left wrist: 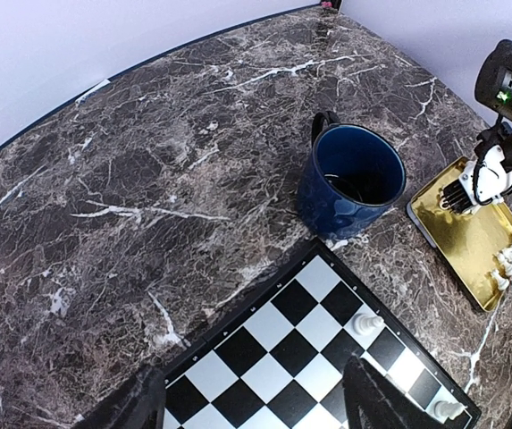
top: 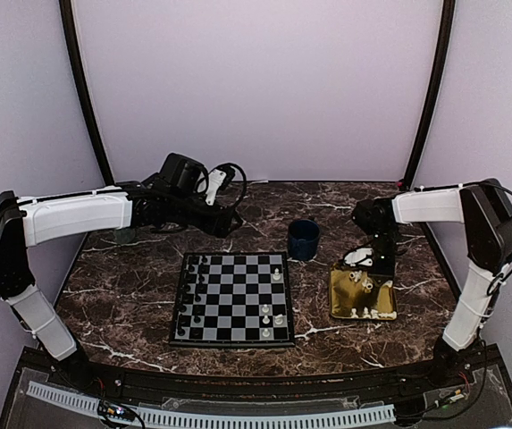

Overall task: Set up the chess pieces on the board
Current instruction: Pick up the queen from the storage box, then place the queen at d1, then adjust the queen at d1, then pick up the pawn from the storage box.

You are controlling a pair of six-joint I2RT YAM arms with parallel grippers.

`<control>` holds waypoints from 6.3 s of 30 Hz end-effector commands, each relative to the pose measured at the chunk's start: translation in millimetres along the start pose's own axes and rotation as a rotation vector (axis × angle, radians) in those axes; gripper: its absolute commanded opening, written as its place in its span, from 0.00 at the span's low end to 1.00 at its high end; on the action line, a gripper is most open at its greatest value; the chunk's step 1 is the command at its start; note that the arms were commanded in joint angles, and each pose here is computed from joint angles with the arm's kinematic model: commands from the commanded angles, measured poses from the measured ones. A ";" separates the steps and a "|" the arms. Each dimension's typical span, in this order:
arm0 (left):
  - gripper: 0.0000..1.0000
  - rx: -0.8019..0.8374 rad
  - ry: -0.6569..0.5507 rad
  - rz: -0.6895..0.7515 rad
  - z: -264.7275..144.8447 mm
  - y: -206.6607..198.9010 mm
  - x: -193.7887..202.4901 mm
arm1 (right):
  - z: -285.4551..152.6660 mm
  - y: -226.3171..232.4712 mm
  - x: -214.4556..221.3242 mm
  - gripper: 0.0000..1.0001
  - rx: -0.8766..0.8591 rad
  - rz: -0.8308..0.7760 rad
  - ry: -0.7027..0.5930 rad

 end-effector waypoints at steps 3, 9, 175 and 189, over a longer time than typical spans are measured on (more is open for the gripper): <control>0.70 0.007 -0.021 0.000 -5.3 -0.7 -13.0 | -39.2 5.7 -21.2 0.09 -0.046 0.046 -0.180; 0.70 0.008 -0.017 -0.004 -4.1 -0.6 -11.8 | -80.0 14.4 -49.3 0.09 -0.123 0.085 -0.410; 0.43 0.308 0.299 0.551 12.9 -147.7 35.7 | -133.3 -7.4 -18.6 0.67 -0.183 0.348 -0.712; 0.55 0.053 0.044 0.381 -10.7 -98.0 15.4 | -49.1 5.1 -22.5 0.36 -0.142 0.308 -0.307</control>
Point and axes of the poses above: each gripper's point midway between its finger pads, its own z axis out along the fingers, its own y axis along the line the jaws close on, x = y × z, the point moved 1 cm from there along -z, back along the fingers, and after that the axes turned 13 degrees about z, right-handed, at the moved point
